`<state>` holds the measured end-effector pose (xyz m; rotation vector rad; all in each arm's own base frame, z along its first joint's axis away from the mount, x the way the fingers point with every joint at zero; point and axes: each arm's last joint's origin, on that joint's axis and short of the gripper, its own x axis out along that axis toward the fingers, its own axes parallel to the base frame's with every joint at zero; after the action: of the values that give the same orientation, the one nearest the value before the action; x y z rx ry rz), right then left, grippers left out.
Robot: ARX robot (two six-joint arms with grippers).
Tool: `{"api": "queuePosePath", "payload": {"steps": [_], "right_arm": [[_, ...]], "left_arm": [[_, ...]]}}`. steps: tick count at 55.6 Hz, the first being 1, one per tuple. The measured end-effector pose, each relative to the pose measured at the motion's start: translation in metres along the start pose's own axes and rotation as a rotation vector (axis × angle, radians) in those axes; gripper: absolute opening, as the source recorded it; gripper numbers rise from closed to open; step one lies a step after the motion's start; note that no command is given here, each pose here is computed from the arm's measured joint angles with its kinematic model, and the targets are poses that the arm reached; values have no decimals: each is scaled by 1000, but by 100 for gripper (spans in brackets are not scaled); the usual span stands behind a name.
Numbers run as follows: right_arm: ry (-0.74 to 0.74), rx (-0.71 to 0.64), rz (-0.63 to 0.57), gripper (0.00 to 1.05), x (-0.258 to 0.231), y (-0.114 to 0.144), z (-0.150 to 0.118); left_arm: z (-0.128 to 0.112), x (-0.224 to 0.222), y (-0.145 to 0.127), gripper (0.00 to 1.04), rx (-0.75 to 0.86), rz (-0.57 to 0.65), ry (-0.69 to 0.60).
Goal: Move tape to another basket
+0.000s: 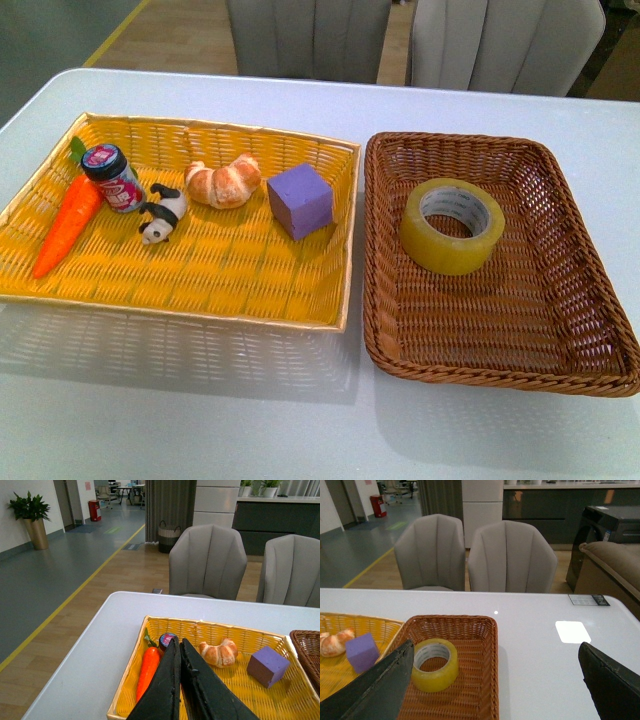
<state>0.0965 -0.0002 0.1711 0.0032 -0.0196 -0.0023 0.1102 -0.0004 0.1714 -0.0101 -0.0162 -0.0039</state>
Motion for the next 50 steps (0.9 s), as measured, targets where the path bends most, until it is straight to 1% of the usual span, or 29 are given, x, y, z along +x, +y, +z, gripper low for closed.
{"api": "queuePosePath", "payload": {"steps": [7, 11, 14, 21, 23, 28, 30, 32, 35, 38, 39, 43, 45, 47, 48, 50], "right_arm": [[0, 0, 0, 96, 0, 0, 0], [0, 0, 0, 96, 0, 0, 0], [0, 0, 0, 96, 0, 0, 0], [0, 0, 0, 96, 0, 0, 0], [0, 0, 0, 96, 0, 0, 0], [0, 0, 0, 96, 0, 0, 0], [0, 0, 0, 96, 0, 0, 0], [0, 0, 0, 96, 0, 0, 0], [0, 0, 0, 96, 0, 0, 0], [0, 0, 0, 96, 0, 0, 0], [0, 0, 0, 96, 0, 0, 0], [0, 0, 0, 96, 0, 0, 0], [0, 0, 0, 96, 0, 0, 0], [0, 0, 0, 96, 0, 0, 0], [0, 0, 0, 96, 0, 0, 0], [0, 0, 0, 96, 0, 0, 0]], "left_arm": [[0, -2, 0, 2, 0, 0, 1], [-5, -9, 0, 2, 0, 0, 36], [-3, -12, 0, 2, 0, 0, 13], [-4, -12, 0, 2, 0, 1, 17], [-4, -12, 0, 5, 0, 0, 18], [-4, -12, 0, 22, 0, 0, 17], [-4, -13, 0, 31, 0, 0, 17], [-4, -13, 0, 39, 0, 0, 17], [-4, -13, 0, 47, 0, 1, 17], [-4, -13, 0, 60, 0, 0, 17], [-4, -13, 0, 61, 0, 1, 17], [-4, -13, 0, 76, 0, 1, 17], [-4, -13, 0, 80, 0, 0, 17], [-4, -13, 0, 88, 0, 0, 17], [-4, -13, 0, 89, 0, 0, 17], [-4, -13, 0, 96, 0, 0, 17]]}}
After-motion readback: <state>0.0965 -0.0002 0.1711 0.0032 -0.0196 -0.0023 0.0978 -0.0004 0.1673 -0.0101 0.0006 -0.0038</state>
